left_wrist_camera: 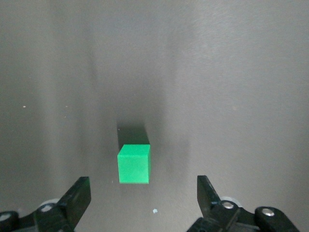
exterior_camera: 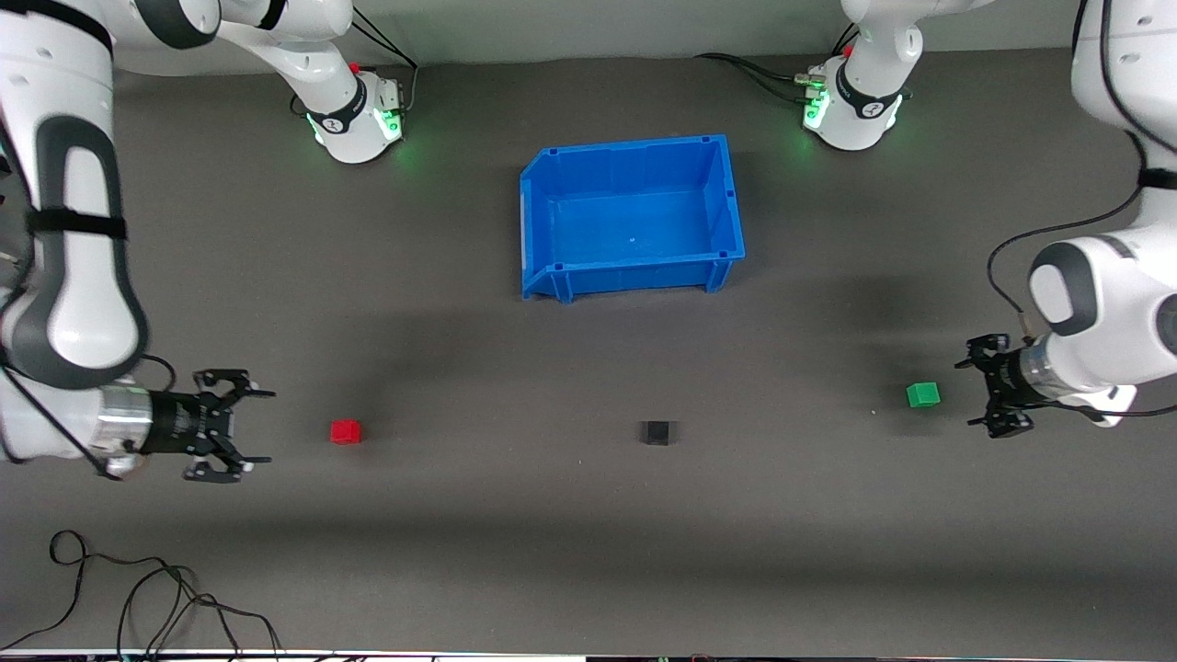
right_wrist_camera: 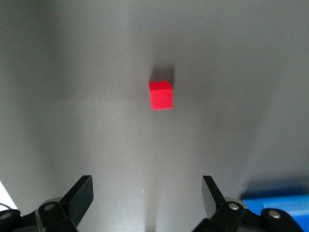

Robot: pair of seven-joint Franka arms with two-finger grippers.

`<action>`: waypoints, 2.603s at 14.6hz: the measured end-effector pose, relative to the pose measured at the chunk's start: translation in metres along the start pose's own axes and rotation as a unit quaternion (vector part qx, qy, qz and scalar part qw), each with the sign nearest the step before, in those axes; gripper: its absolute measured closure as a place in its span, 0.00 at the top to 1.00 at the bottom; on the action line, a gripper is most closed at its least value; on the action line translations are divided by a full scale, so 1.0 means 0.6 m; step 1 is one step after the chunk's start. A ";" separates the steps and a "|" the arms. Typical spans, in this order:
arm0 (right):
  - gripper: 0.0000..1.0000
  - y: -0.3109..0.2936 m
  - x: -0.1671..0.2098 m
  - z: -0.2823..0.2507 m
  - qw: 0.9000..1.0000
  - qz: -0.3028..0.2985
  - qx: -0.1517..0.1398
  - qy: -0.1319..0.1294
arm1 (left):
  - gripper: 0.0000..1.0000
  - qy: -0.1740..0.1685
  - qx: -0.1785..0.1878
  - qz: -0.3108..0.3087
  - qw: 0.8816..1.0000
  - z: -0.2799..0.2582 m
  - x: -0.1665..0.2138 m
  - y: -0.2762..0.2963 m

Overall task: Attach green and red cubes to black cube
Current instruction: 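Lower the right gripper over the red cube while the left gripper lowers onto green, then close the right gripper on the red cube while the left gripper grips green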

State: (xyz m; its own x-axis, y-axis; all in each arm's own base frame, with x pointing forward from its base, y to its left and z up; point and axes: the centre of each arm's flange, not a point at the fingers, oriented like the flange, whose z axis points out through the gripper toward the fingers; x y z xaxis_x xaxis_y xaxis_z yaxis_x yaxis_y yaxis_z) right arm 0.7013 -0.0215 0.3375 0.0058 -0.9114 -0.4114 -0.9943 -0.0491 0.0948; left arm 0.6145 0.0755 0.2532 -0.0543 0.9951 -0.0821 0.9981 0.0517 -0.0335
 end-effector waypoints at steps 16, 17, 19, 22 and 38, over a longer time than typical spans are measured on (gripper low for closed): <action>1.00 0.047 0.143 0.238 0.995 -0.056 0.042 -0.064 | 0.89 -0.001 -0.002 -0.025 1.000 0.083 -0.023 -0.002; 1.00 0.048 0.145 0.240 0.995 -0.055 0.042 -0.065 | 0.88 -0.002 -0.001 -0.024 1.000 0.086 -0.027 -0.002; 1.00 0.047 0.145 0.240 0.995 -0.048 0.049 -0.075 | 0.86 -0.001 0.000 -0.025 1.000 0.087 -0.024 -0.003; 1.00 0.047 0.148 0.248 0.994 -0.046 0.050 -0.080 | 0.85 0.001 0.000 -0.029 1.000 0.089 -0.015 -0.003; 0.40 0.044 0.148 0.260 0.994 -0.046 0.052 -0.080 | 0.40 0.004 -0.009 -0.016 1.000 0.094 -0.027 0.010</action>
State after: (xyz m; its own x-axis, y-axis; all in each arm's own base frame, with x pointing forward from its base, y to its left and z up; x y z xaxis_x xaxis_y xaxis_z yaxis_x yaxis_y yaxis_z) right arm 0.6589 -0.0401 0.1621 0.0889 -0.8278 -0.5539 -0.9960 -0.0800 -0.0404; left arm 0.6199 0.0549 0.1980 -0.0866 0.9936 -0.0726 0.9962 0.0855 -0.0177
